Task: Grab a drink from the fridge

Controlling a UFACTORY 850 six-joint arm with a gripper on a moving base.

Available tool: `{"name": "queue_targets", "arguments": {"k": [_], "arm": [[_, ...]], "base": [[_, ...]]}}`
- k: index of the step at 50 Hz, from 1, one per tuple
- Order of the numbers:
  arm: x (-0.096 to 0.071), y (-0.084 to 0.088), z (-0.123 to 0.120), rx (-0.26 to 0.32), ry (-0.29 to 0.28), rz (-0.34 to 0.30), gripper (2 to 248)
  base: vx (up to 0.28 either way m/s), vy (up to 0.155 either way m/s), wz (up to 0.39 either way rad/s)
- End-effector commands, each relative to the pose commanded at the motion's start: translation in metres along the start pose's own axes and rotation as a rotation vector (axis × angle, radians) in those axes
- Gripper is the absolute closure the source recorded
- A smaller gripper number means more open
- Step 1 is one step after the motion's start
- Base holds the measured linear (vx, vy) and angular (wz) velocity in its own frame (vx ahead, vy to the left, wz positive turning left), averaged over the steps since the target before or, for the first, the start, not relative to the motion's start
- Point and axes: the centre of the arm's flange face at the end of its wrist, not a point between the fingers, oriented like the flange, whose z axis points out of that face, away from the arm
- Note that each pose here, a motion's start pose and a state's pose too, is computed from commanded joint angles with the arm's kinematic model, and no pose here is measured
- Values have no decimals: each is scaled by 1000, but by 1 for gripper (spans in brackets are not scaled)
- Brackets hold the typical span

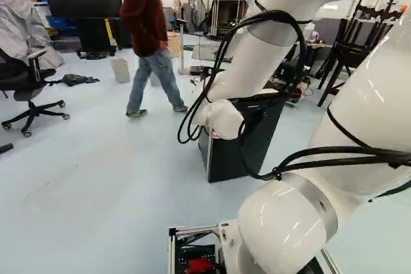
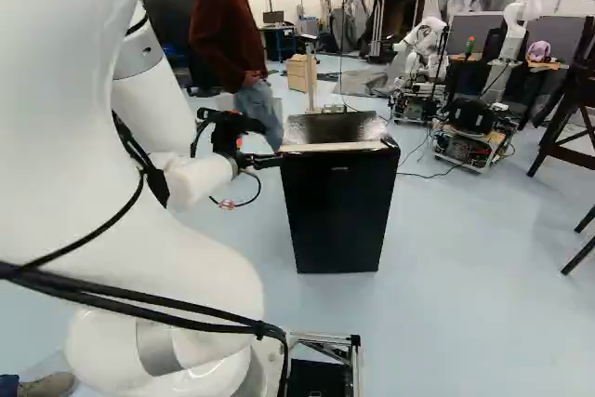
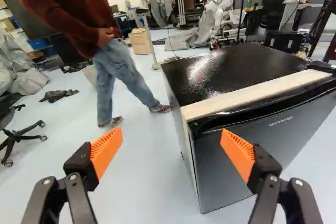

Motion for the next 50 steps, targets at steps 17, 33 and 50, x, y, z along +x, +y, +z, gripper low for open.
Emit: {"name": "queue_targets", "arguments": {"k": [17,33,50], "arm": [[-13,-14,14,-73,-38,39,3],[-31,-25,26,-153,-77,69,3],[-48,-35,33,-243,-92,100,3]], "base": [[0,0,0],[0,0,0],[0,0,0]]}}
